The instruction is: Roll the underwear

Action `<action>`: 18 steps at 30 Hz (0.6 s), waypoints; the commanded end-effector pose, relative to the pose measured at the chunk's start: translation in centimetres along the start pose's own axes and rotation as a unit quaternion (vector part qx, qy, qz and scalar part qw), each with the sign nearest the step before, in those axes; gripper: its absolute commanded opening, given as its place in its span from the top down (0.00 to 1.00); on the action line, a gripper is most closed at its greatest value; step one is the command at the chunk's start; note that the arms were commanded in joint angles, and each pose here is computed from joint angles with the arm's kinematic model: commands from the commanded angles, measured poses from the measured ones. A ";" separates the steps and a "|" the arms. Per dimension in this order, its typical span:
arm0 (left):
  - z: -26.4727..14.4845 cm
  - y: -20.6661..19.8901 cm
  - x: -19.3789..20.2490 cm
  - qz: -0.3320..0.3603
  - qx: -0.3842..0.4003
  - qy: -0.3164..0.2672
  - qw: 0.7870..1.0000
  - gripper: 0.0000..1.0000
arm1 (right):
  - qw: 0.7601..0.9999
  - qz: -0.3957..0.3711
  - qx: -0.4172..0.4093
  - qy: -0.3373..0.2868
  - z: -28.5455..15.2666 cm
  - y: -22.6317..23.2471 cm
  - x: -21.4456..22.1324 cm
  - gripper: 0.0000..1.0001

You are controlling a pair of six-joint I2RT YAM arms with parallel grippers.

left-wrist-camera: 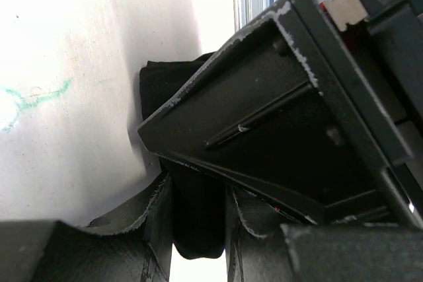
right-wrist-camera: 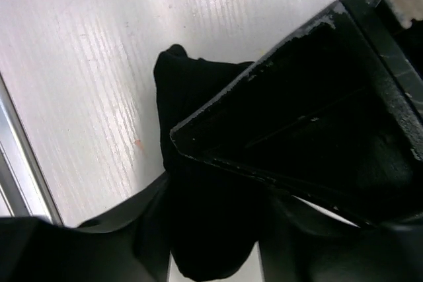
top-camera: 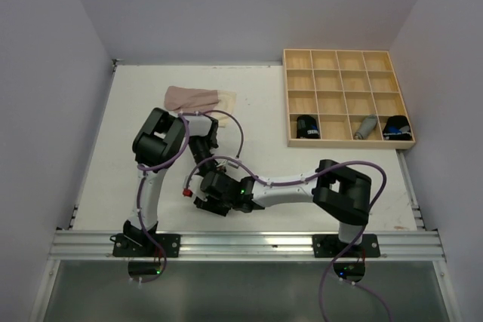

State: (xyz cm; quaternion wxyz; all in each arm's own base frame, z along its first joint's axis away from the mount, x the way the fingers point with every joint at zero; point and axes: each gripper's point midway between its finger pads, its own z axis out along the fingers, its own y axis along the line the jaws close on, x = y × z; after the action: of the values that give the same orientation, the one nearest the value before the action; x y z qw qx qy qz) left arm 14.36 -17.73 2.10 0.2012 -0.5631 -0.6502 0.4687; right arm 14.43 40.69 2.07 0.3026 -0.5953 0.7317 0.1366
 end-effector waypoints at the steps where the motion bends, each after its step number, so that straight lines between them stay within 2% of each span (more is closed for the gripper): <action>1: -0.1 6.6 2.2 0.076 -0.086 0.068 0.991 0.68 | 0.999 0.006 -0.018 -0.026 0.7 -0.1 -1.6 0.58; 2: -0.1 6.7 2.0 0.078 -0.087 0.066 0.991 0.66 | 1.000 0.005 -0.020 -0.022 0.9 -0.1 -1.4 0.65; 3: -0.1 6.7 1.9 0.079 -0.087 0.064 0.991 0.64 | 1.000 0.004 -0.024 -0.019 1.0 0.0 -1.0 0.81; 6: -0.8 6.9 1.0 0.085 -0.099 0.049 0.990 0.51 | 0.999 0.002 -0.038 -0.005 1.0 0.4 0.3 1.00; 7: -1.4 6.8 0.7 0.084 -0.102 0.041 0.990 0.40 | 0.999 0.005 -0.043 -0.008 0.7 0.5 0.2 1.00; 9: -2.6 6.5 -0.5 0.089 -0.110 0.016 0.990 0.28 | 0.999 0.010 -0.044 -0.004 0.0 0.6 0.9 1.00; 10: -4.3 6.8 -1.7 0.093 -0.130 -0.010 0.987 0.14 | 0.999 0.018 -0.042 -0.016 -1.0 0.5 0.3 1.00; 12: -7.2 6.6 -3.4 0.112 -0.170 -0.038 0.978 0.04 | 0.999 0.028 -0.041 -0.010 -1.8 0.4 1.3 1.00; 15: -13.1 5.4 -6.6 0.149 -0.241 -0.100 0.954 0.01 | 0.998 0.062 -0.023 -0.025 -4.0 -1.0 1.6 1.00; 18: -19.1 3.1 -9.6 0.189 -0.303 -0.173 0.918 0.00 | 0.994 0.104 0.005 -0.042 -6.3 -3.4 1.8 1.00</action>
State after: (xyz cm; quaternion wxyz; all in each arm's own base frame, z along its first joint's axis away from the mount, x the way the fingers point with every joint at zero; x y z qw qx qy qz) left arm 27.28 -18.61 5.70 -0.0164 -0.5987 -0.6890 0.4081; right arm 13.94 36.10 3.15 0.2835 -0.5628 0.7566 0.1745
